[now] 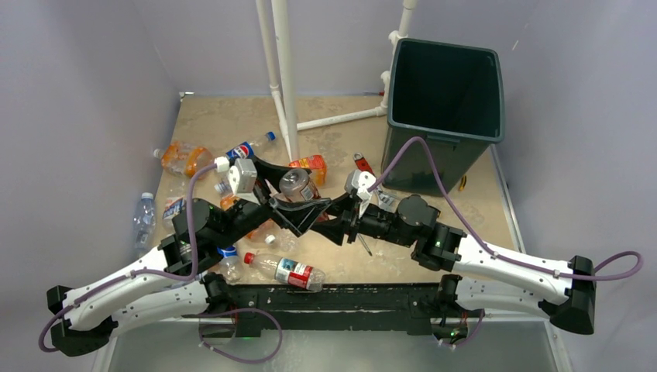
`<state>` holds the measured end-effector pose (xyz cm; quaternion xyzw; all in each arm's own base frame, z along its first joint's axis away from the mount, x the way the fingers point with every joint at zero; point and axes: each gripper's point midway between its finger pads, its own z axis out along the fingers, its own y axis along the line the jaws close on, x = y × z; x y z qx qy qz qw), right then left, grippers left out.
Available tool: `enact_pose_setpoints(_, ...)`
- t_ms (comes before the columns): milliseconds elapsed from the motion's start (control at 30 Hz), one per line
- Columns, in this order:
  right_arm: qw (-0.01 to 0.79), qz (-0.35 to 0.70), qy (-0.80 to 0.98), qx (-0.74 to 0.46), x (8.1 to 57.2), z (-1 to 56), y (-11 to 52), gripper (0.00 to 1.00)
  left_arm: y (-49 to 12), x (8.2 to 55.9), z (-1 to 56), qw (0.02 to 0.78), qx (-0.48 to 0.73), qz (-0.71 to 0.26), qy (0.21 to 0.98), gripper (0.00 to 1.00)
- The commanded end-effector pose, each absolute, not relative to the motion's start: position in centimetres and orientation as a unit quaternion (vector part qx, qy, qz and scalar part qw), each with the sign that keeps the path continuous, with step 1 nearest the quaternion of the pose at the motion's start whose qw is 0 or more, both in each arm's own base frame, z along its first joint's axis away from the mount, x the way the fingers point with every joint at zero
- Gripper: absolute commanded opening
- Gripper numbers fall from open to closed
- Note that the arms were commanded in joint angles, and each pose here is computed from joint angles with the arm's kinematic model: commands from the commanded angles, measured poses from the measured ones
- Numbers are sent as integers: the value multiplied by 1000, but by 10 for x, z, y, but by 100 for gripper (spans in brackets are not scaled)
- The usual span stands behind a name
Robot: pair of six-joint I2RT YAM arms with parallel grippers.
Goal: Put the plastic bottles in the bin
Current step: Pick up the plastic bottle at the center of the board.
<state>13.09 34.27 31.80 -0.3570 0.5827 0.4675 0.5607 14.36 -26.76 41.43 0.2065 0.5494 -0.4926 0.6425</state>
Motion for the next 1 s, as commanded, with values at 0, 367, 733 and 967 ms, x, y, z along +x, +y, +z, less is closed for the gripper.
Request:
enact_pose_setpoints(0, 584, 481, 545, -362, 128, 346, 343, 0, -264, 136, 435, 652, 211, -506, 524, 88)
enact_pose_setpoints(367, 575, 486, 542, -374, 121, 344, 341, 0, -275, 136, 428, 640, 219, -514, 527, 47)
enact_pose_setpoints(733, 576, 491, 538, -371, 119, 350, 338, 0, -280, 133, 419, 629, 236, -513, 533, 0)
enact_pose_setpoints(967, 562, 517, 550, -339, 112, 369, 327, 98, -235, 153, 462, 704, 147, -471, 511, 0)
